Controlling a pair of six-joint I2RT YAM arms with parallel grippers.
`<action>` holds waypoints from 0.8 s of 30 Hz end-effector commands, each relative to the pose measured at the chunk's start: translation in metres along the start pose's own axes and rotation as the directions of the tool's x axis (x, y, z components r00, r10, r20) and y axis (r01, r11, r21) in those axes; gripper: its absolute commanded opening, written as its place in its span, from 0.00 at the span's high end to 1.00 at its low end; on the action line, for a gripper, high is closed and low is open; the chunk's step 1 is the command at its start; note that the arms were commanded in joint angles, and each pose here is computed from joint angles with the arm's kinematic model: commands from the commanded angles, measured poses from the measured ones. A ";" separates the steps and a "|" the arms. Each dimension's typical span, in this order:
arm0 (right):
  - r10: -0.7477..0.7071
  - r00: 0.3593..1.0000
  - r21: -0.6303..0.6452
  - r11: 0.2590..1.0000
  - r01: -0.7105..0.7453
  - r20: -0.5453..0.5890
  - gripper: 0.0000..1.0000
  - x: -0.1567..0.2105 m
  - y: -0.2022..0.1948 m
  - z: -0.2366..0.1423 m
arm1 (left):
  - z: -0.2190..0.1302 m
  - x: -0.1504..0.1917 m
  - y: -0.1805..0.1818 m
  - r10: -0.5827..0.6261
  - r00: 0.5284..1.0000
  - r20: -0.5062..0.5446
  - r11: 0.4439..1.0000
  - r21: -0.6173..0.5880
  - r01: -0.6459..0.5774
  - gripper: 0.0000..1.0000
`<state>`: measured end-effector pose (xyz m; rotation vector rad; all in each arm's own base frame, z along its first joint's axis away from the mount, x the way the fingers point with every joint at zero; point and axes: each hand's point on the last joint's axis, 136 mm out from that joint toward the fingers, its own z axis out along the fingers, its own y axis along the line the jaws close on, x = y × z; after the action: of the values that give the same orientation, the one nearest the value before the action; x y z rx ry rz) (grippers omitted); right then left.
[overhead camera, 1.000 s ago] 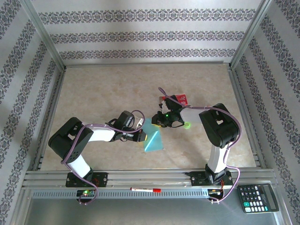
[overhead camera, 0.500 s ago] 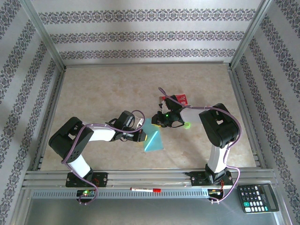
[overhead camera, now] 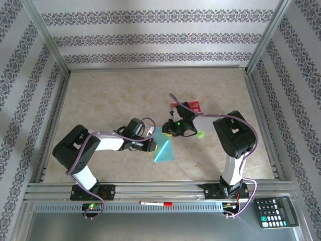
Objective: Fold a paper plane with a square sheet of paper (pick it up from the middle)
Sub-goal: Fold the triangle a second time at the center of the table.
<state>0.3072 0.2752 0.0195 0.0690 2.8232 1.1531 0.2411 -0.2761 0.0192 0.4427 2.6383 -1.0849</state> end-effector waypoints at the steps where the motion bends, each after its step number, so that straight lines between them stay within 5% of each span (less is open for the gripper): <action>1: 0.032 0.999 0.042 0.999 -0.031 -0.030 0.76 0.009 -0.016 0.007 | 0.001 0.000 0.007 -0.019 1.000 -0.018 1.000 -0.024 0.019 1.00; 24: 0.036 0.999 0.049 0.998 -0.034 -0.033 0.76 0.012 -0.019 0.008 | 0.004 0.005 0.011 -0.033 0.999 -0.030 0.999 -0.029 0.032 1.00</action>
<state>0.3072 0.2752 0.0195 0.0690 2.8232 1.1531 0.2418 -0.2773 0.0191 0.4429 2.6415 -1.0891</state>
